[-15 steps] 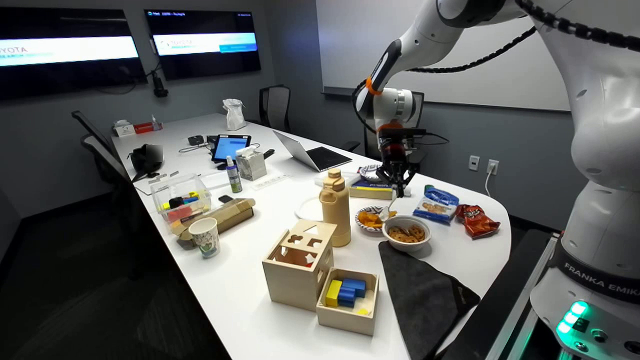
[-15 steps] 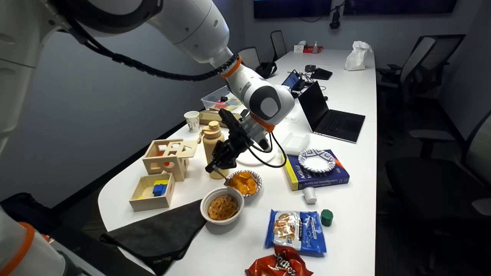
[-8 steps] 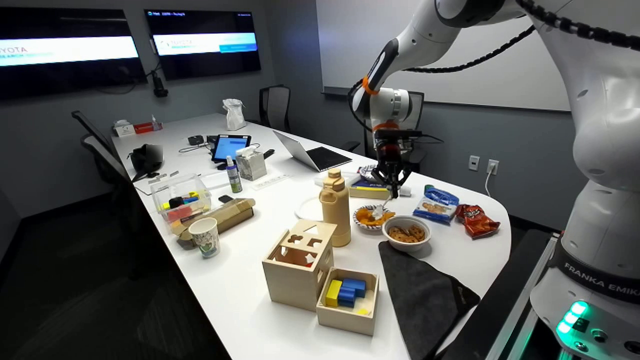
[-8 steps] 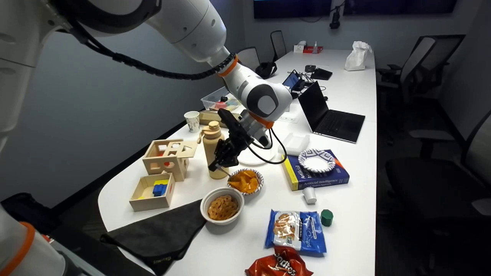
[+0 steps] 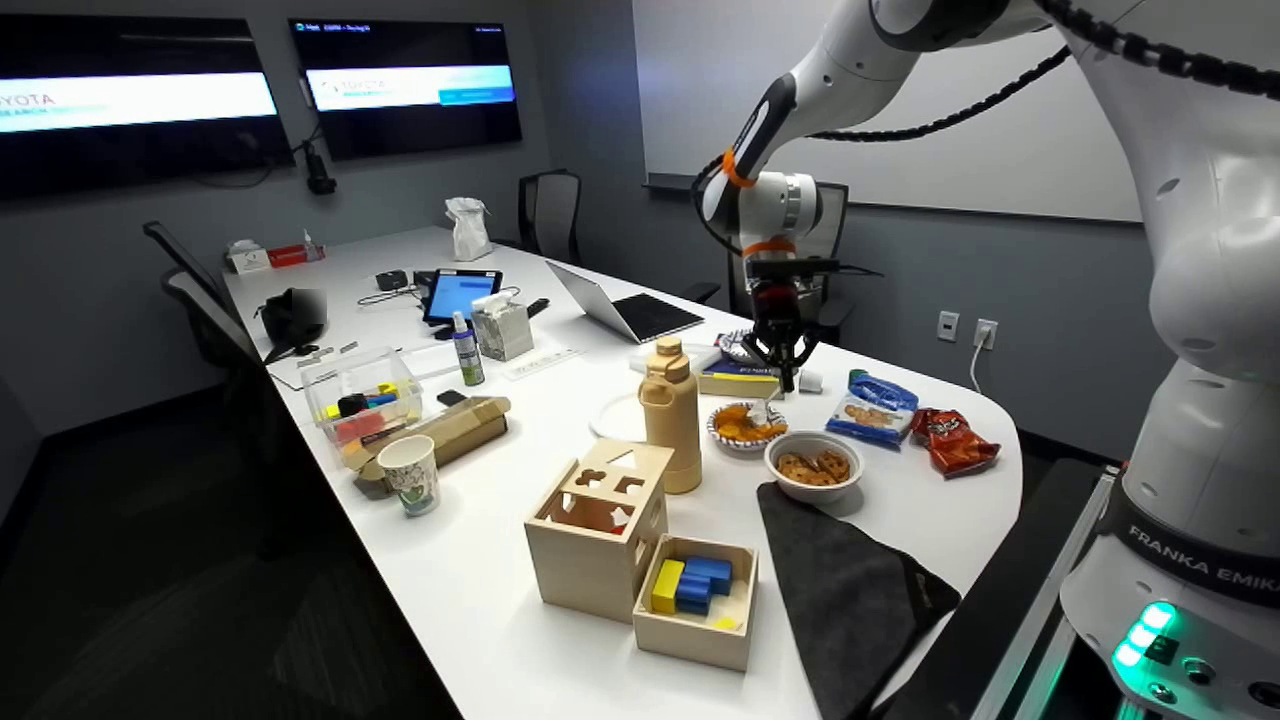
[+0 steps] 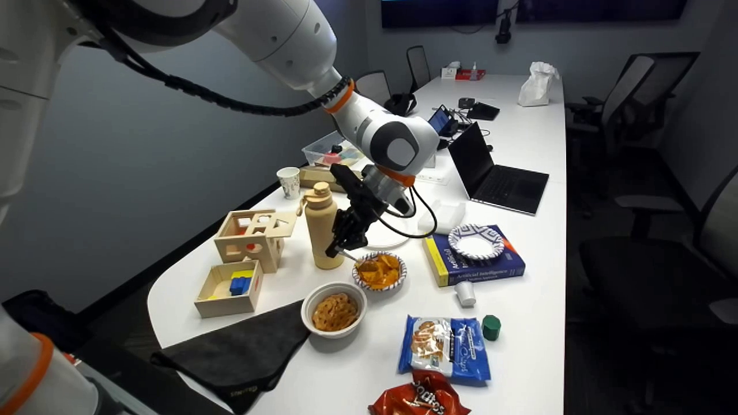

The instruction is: Use the spoon to stir the contents of the small plate

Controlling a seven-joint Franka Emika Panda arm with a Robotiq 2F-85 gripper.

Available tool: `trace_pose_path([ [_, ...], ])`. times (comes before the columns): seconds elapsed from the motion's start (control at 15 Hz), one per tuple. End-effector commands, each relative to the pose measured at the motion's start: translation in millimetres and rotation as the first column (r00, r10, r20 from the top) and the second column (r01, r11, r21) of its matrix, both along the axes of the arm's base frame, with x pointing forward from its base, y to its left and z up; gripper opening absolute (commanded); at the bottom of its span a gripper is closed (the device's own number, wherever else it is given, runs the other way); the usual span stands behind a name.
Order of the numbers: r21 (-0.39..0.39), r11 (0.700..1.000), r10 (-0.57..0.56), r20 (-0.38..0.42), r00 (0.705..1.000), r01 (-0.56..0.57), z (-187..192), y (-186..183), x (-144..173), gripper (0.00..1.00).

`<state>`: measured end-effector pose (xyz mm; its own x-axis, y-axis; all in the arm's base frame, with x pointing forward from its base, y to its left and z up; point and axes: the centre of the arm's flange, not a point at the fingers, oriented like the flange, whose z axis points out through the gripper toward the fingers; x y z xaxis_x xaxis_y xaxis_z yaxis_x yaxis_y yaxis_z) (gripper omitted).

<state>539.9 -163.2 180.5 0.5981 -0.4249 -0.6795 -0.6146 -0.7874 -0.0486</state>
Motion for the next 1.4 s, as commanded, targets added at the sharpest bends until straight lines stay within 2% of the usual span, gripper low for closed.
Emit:
trace_pose_path([
  [0.0, -0.11, 0.994, -0.016, -0.033, 0.999, 0.012, 20.6, -8.4, -8.3, 0.01],
  [0.13, -0.156, 0.988, -0.03, -0.069, 0.997, 0.019, 22.7, -14.5, -10.4, 0.01],
  [0.27, -0.166, 0.986, -0.025, -0.109, 0.994, 0.007, 19.5, -16.3, -11.1, 0.01],
  [0.4, -0.153, 0.988, -0.007, -0.143, 0.99, -0.015, 15.4, -13.3, -11.8, 0.01],
  [0.67, -0.075, 0.996, 0.043, -0.174, 0.984, -0.057, 12.2, -1.8, -12.1, 0.01],
  [1.0, 0.002, 0.995, 0.101, -0.121, 0.988, -0.101, 17.7, 6.7, -8.6, 0.01],
  [1.33, 0.036, 0.991, 0.131, -0.042, 0.99, -0.129, 25.7, 6.6, -0.2, 0.01],
])
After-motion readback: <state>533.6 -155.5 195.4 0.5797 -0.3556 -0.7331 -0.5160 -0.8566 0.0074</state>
